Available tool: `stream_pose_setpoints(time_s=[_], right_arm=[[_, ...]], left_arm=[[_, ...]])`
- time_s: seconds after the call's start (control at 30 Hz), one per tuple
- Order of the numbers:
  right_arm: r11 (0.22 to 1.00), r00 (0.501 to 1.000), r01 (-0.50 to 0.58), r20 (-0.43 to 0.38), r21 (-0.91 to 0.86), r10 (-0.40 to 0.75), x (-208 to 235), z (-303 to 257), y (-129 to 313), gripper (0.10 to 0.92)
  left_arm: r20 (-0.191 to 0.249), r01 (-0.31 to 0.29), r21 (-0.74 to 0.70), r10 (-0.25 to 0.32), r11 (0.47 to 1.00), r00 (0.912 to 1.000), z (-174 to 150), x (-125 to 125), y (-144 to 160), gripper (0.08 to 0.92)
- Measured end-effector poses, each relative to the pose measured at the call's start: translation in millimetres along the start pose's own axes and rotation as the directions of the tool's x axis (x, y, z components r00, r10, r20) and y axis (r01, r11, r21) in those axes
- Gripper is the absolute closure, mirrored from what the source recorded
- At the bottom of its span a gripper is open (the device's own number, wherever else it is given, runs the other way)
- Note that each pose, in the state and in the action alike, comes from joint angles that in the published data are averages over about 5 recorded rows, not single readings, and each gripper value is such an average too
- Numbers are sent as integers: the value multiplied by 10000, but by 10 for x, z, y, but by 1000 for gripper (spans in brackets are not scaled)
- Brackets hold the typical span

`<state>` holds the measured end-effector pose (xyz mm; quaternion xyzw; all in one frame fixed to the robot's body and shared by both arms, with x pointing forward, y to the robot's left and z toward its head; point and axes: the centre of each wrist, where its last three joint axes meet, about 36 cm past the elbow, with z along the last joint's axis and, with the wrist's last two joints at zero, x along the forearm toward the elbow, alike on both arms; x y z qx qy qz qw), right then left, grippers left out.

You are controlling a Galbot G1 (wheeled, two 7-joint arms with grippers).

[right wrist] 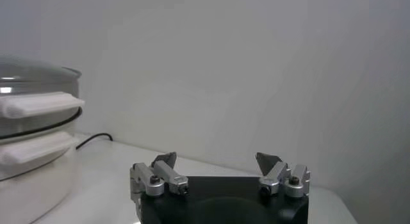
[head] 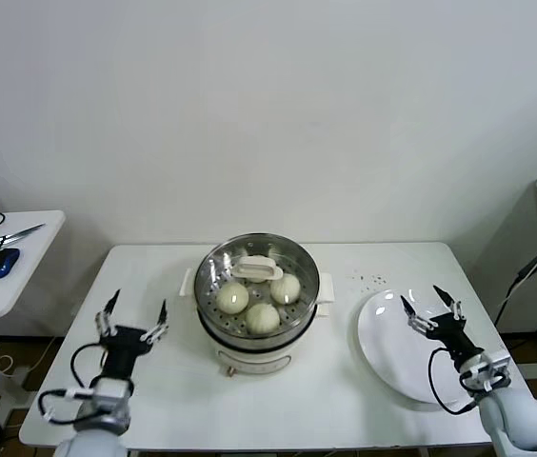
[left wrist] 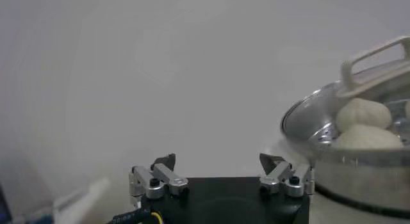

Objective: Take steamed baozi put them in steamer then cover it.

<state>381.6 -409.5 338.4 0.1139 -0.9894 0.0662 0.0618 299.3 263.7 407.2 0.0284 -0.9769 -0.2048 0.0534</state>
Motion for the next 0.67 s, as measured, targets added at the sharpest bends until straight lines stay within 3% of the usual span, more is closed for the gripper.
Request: stream_pose_setpoints(time_s=[0.3,0.67], right_arm=[[9996,9999,-39,136,-273,43,165,99,149,200],[9990,9999,-124,98,-419,128,300,152,193,200]], left_arm=[[-102,589,1590,-580,9855,9983,462,209,91,177],[-28,843,2332,-860,9688,9963,617,378,165,177]])
